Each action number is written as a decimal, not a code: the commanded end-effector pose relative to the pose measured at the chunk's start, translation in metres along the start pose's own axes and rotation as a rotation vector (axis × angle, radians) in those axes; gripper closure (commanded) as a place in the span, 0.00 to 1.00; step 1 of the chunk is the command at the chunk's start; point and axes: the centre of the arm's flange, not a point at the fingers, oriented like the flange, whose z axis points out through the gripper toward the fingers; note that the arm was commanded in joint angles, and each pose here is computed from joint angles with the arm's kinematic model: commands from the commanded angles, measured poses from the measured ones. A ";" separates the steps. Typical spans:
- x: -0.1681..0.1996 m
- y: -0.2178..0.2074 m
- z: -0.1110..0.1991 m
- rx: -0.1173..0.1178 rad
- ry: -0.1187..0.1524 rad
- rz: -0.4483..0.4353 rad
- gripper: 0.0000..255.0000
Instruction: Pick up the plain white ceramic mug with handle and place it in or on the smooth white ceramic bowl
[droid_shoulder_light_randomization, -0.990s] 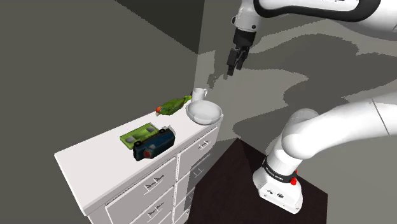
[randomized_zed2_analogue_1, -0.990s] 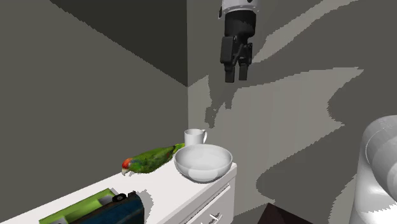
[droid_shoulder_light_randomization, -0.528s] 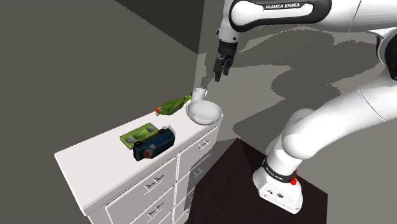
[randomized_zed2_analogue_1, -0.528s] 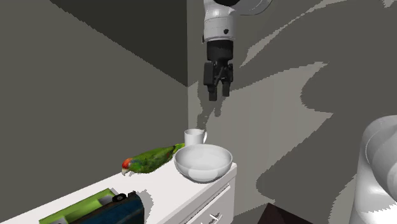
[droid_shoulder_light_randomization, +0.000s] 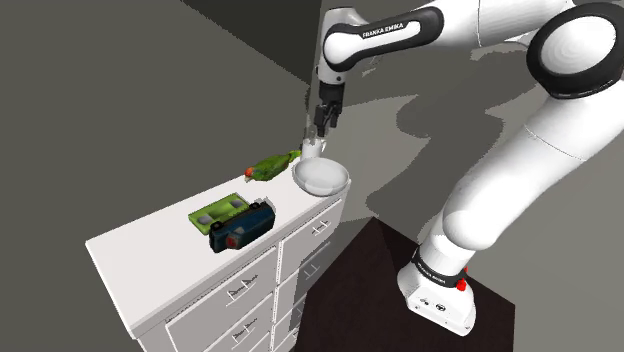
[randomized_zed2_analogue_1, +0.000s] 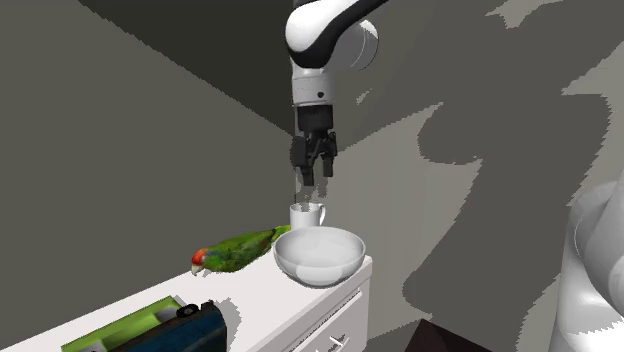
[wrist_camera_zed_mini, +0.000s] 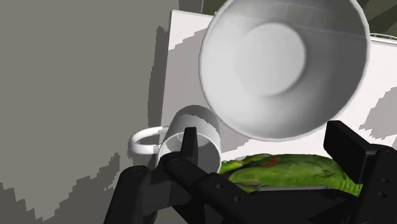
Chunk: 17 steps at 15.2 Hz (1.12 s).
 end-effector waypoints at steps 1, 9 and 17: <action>0.023 0.006 0.016 0.000 -0.012 -0.012 0.00; 0.087 0.027 0.074 0.002 -0.048 -0.046 0.00; 0.085 0.027 0.109 0.002 -0.048 -0.046 0.00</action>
